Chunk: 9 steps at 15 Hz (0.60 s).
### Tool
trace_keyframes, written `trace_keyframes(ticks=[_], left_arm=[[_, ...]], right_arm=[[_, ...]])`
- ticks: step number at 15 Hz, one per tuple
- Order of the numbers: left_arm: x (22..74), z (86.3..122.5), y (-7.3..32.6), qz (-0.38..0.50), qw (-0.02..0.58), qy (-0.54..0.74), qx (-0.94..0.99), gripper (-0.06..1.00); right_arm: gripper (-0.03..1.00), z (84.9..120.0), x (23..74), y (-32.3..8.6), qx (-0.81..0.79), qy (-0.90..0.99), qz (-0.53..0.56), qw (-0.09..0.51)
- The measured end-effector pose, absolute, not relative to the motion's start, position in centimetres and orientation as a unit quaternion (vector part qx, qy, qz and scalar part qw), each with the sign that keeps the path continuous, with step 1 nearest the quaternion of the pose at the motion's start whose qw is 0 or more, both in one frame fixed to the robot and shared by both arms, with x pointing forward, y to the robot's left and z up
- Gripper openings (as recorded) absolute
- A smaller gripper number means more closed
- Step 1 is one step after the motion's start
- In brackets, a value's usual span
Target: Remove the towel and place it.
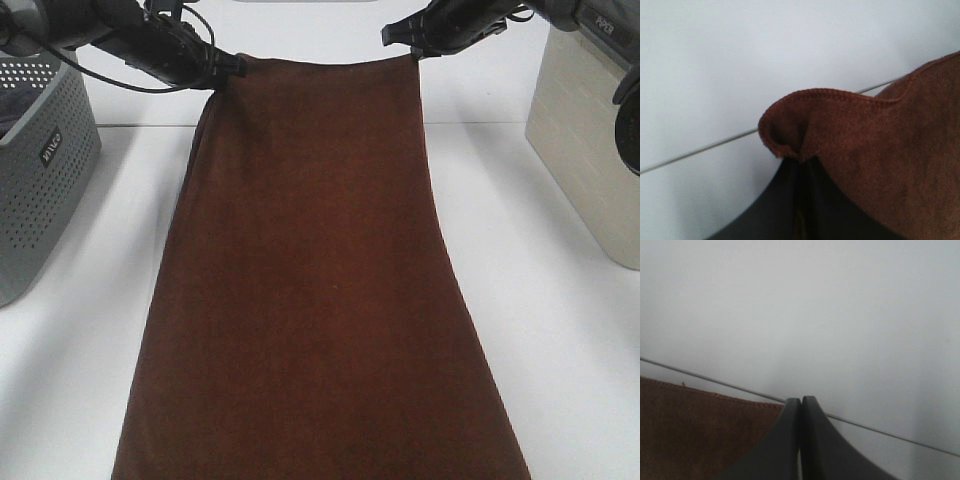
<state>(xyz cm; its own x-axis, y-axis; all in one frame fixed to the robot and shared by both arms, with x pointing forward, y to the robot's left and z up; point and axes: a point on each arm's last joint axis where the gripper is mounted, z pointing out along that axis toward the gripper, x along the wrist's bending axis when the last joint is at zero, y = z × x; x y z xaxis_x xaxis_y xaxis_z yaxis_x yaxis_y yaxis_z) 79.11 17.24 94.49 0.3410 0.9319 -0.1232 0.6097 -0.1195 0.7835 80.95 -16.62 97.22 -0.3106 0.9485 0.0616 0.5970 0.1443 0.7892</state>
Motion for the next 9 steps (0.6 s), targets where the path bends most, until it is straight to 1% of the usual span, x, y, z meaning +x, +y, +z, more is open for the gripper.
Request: trace_keyframes(ticks=[3, 7, 9], left_arm=[[79.6, 94.6, 17.3, 0.234, 0.41, 0.529, 0.705, 0.01], [80.1, 92.6, 17.4, 0.241, 0.407, 0.531, 0.703, 0.01], [80.3, 91.5, 17.5, 0.246, 0.406, 0.535, 0.699, 0.01]], right_arm=[[0.01, 96.8, 81.3, -16.6, 0.535, 0.71, 0.384, 0.249], [0.01, 93.3, 81.8, -16.6, 0.542, 0.714, 0.371, 0.24], [0.01, 92.4, 82.0, -16.5, 0.543, 0.713, 0.372, 0.242]])
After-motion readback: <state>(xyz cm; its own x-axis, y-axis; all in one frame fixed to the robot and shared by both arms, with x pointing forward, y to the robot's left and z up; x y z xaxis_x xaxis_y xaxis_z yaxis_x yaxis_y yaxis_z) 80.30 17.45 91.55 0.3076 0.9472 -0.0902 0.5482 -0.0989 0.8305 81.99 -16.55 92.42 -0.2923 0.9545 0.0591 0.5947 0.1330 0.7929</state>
